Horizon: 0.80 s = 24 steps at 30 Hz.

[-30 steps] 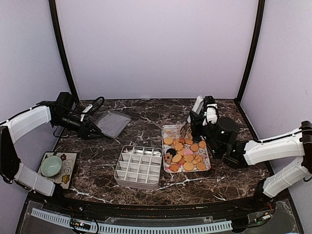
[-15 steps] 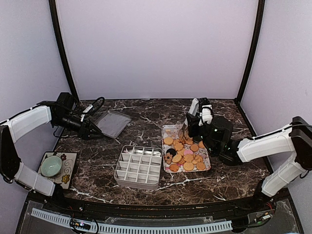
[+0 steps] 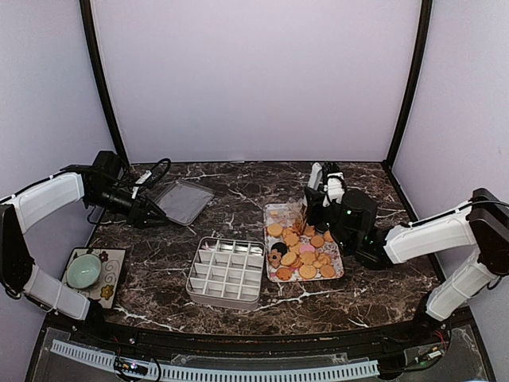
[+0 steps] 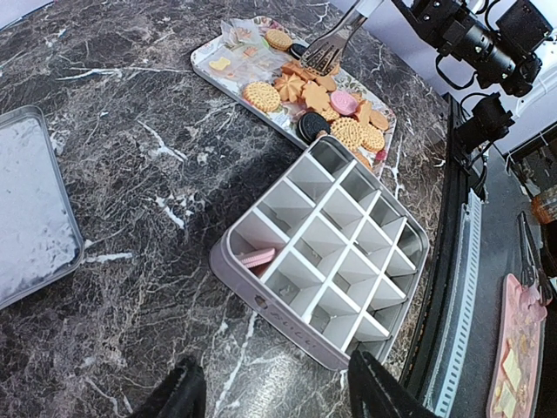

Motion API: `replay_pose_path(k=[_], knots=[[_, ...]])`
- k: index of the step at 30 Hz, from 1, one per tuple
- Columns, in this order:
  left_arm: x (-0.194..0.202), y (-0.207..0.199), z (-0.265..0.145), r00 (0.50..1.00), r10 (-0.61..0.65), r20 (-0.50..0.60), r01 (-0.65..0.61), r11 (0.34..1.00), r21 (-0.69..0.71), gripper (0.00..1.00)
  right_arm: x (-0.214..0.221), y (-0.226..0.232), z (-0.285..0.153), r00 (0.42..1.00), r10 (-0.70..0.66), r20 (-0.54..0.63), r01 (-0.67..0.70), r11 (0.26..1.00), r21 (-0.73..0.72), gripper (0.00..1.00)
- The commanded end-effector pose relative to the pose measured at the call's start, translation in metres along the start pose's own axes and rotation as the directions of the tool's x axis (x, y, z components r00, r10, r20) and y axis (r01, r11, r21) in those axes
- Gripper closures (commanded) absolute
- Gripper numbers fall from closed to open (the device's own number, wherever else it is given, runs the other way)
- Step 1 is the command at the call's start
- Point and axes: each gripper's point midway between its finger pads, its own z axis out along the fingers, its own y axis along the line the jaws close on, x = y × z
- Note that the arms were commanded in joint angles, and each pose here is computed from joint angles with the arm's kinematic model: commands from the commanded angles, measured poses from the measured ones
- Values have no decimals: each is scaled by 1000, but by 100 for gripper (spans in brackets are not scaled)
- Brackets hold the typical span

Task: Pack the cookies
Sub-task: Pick up the fake cookies from the plate.

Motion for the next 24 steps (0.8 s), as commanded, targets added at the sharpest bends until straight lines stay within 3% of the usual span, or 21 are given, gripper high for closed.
replay_pose_path(k=[1,5,9,10,20,24], knots=[[-8,-5,-5,1000,9,16,-9,1000,14,43,-27,0,4,997,30,70,-30,1000,2,87],[-8,-5,-5,1000,6,16,-6,1000,16,43,-31,1,6,997,13,70,-14,1000,5,90],[-7,-5,-5,1000,4,15,-4,1000,16,43,-30,5,8,998,16,63,-15,1000,-18,71],[-8,-5,-5,1000,3,17,-4,1000,17,43,-28,7,8,998,21,62,-19,999,-26,70],[-10,-5,-6,1000,9,19,-9,1000,19,43,-9,6,16,1000,12,26,-12,1000,-20,69],[-9,-5,-5,1000,4,17,-4,1000,21,43,-4,3,17,1000,11,18,-11,1000,-13,73]])
